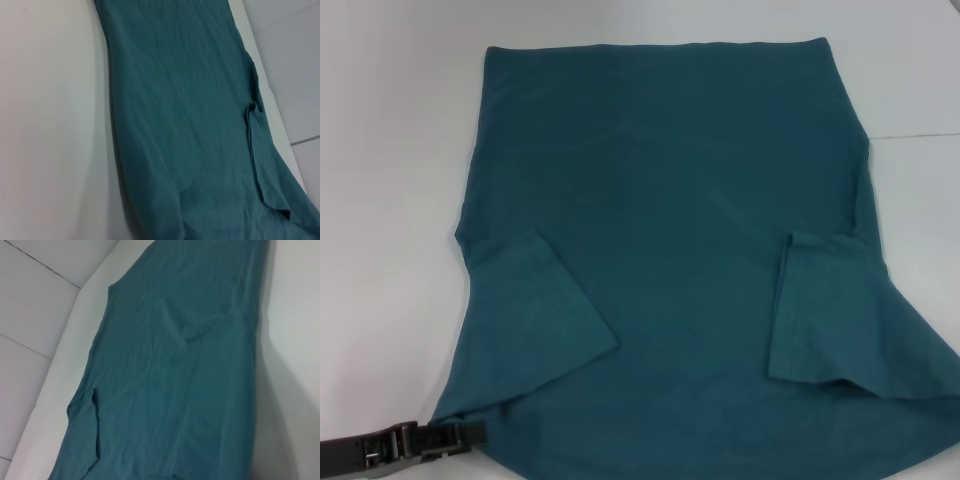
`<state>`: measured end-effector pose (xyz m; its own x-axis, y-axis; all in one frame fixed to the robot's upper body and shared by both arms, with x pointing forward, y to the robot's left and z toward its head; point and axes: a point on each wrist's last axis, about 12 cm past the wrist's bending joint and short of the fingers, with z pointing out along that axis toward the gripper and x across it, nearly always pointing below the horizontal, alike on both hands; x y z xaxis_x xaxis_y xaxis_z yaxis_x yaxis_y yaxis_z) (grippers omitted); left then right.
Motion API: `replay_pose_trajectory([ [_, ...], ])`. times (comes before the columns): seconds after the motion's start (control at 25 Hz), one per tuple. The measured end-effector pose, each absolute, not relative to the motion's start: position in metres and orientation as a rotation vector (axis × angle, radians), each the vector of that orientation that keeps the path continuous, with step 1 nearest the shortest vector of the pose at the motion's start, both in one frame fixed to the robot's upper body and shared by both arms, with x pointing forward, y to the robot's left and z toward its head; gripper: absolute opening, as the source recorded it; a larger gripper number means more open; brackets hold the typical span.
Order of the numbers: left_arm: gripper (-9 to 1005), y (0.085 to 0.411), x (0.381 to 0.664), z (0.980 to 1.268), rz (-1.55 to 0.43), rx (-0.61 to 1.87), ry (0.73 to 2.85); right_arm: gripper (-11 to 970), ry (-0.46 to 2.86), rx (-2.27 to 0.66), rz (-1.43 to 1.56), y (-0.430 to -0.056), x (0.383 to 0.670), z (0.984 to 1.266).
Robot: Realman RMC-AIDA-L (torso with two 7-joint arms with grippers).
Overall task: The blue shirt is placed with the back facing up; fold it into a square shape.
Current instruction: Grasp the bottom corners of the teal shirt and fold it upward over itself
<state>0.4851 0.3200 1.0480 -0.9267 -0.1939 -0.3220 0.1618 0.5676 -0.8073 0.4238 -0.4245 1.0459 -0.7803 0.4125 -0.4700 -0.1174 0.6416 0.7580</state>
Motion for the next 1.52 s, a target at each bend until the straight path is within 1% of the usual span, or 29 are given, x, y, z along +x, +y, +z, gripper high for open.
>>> replay_pose_trajectory([
  [0.12, 301, 0.320, 0.485, 1.047, -1.300, -0.042, 2.431, 36, 2.226, 0.226, 1.090, -0.424, 0.425, 1.046],
  [0.32, 487, 0.319, 0.486, 1.045, -1.300, -0.059, 2.448, 37, 2.223, 0.228, 1.088, -0.425, 0.426, 1.047],
  [0.56, 523, 0.316, 0.491, 1.044, -1.299, -0.064, 2.479, 37, 2.223, 0.230, 1.086, -0.425, 0.427, 1.047],
  [0.92, 521, 0.318, 0.496, 1.042, -1.255, -0.103, 2.520, 37, 2.220, 0.231, 1.086, -0.425, 0.429, 1.049],
  [1.52, 513, 0.319, 0.509, 1.050, -1.224, -0.080, 2.514, 37, 2.212, 0.237, 1.085, -0.426, 0.430, 1.049],
])
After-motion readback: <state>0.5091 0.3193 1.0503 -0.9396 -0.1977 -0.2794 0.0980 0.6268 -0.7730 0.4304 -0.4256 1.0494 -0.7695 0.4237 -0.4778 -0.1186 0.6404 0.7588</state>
